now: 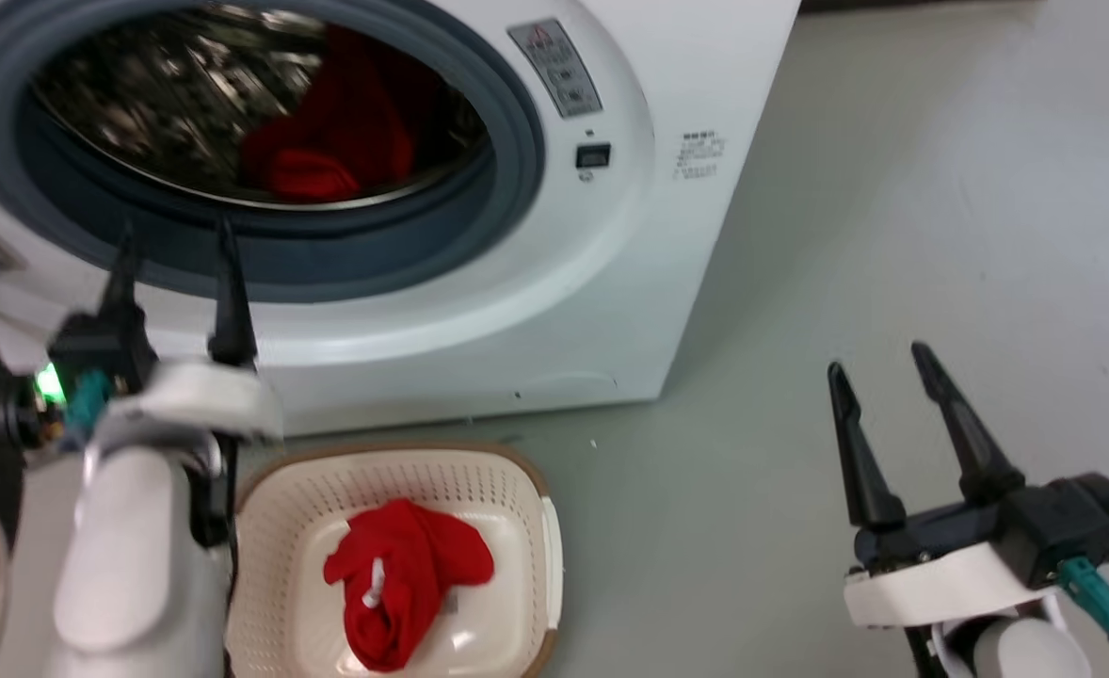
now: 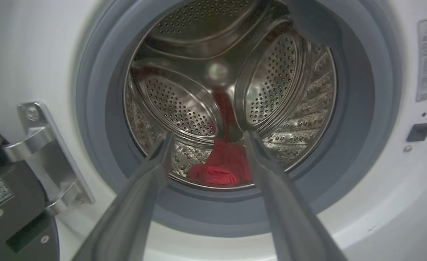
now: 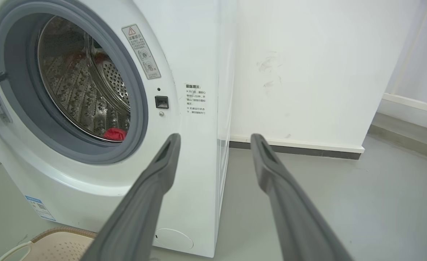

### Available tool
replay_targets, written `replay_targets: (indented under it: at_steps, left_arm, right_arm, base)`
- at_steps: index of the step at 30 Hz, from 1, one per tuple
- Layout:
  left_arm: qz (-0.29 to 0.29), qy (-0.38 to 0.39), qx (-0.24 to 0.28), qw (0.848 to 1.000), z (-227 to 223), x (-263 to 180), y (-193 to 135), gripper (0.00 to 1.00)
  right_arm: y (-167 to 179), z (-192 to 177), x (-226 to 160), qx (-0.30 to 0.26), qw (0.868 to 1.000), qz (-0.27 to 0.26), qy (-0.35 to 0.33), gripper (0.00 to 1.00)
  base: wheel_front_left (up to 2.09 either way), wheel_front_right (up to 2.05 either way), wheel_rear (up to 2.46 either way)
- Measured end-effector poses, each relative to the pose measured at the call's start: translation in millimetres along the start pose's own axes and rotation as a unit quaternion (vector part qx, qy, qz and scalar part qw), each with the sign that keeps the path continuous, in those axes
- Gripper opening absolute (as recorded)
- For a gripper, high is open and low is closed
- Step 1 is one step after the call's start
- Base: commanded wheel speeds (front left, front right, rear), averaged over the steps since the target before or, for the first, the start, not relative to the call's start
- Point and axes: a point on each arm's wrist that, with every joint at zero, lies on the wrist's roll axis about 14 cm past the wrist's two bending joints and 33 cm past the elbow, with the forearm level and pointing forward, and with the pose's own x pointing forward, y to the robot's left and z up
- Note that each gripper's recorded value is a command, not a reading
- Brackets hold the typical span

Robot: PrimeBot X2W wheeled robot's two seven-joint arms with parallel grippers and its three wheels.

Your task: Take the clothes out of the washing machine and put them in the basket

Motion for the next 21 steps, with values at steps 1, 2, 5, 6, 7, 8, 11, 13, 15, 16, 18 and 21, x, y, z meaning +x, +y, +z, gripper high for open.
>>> replay_targets:
  at_steps: [1, 2, 5, 6, 7, 8, 11, 13, 15, 16, 18, 21]
  left_arm:
    - [-0.005, 0.002, 0.004, 1.0, -3.4, 12.6, -0.8, 1.0]
    - [-0.011, 0.004, 0.008, 1.0, -6.8, 24.1, -2.2, 1.0]
    - [-0.017, -0.001, 0.012, 1.0, -11.0, 61.6, -5.2, 1.0]
    - [-0.02, 0.001, 0.017, 1.0, -15.0, 73.4, -5.8, 1.0]
    - [-0.024, 0.007, 0.023, 0.999, -21.5, 83.2, -6.9, 1.0]
    - [-0.027, 0.016, 0.025, 0.999, -30.6, 92.0, -7.6, 1.0]
    - [-0.039, 0.043, 0.037, 0.998, -52.5, 120.6, -12.8, 1.0]
    - [-0.046, 0.054, 0.044, 0.996, -61.8, 141.0, -15.3, 1.0]
    - [-0.048, 0.073, 0.043, 0.995, -74.5, 158.5, -16.9, 1.0]
    - [-0.053, 0.085, 0.05, 0.994, -81.9, 166.2, -18.6, 1.0]
    - [-0.061, 0.115, 0.055, 0.99, -99.8, 178.1, -23.0, 1.0]
    - [-0.071, 0.143, 0.06, 0.985, -119.5, 194.9, -29.4, 1.0]
  right_arm:
    - [-2.2, -3.0, 3.9, -0.001, 1.0, -0.002, 0.003, 1.0]
    - [-5.4, -6.0, 7.1, 0.0, 1.0, -0.006, 0.006, 1.0]
    - [-12.9, -16.8, 16.9, 0.002, 1.0, -0.014, 0.016, 1.0]
    - [-14.0, -20.5, 19.9, 0.004, 1.0, -0.015, 0.02, 1.0]
    - [-16.2, -24.6, 22.5, 0.005, 1.0, -0.018, 0.024, 1.0]
    - [-18.2, -28.6, 24.9, 0.007, 0.999, -0.02, 0.028, 1.0]
    - [-24.3, -40.1, 32.1, 0.011, 0.999, -0.027, 0.038, 1.0]
    - [-28.7, -46.8, 36.9, 0.013, 0.998, -0.032, 0.043, 1.0]
    - [-33.9, -54.5, 40.3, 0.015, 0.998, -0.039, 0.05, 1.0]
    - [-36.5, -58.6, 41.8, 0.016, 0.998, -0.042, 0.054, 1.0]
    - [-41.1, -67.7, 43.6, 0.016, 0.997, -0.048, 0.063, 1.0]
    - [-46.2, -80.5, 47.0, 0.016, 0.996, -0.053, 0.076, 1.0]
  base:
    - [0.0, 0.0, 0.0]
    - [0.0, 0.0, 0.0]
    - [0.0, 0.0, 0.0]
    - [0.0, 0.0, 0.0]
    - [0.0, 0.0, 0.0]
    - [0.0, 0.0, 0.0]
    - [0.0, 0.0, 0.0]
    - [0.0, 0.0, 0.0]
    - [0.0, 0.0, 0.0]
    - [0.0, 0.0, 0.0]
    - [0.0, 0.0, 0.0]
    - [0.0, 0.0, 0.0]
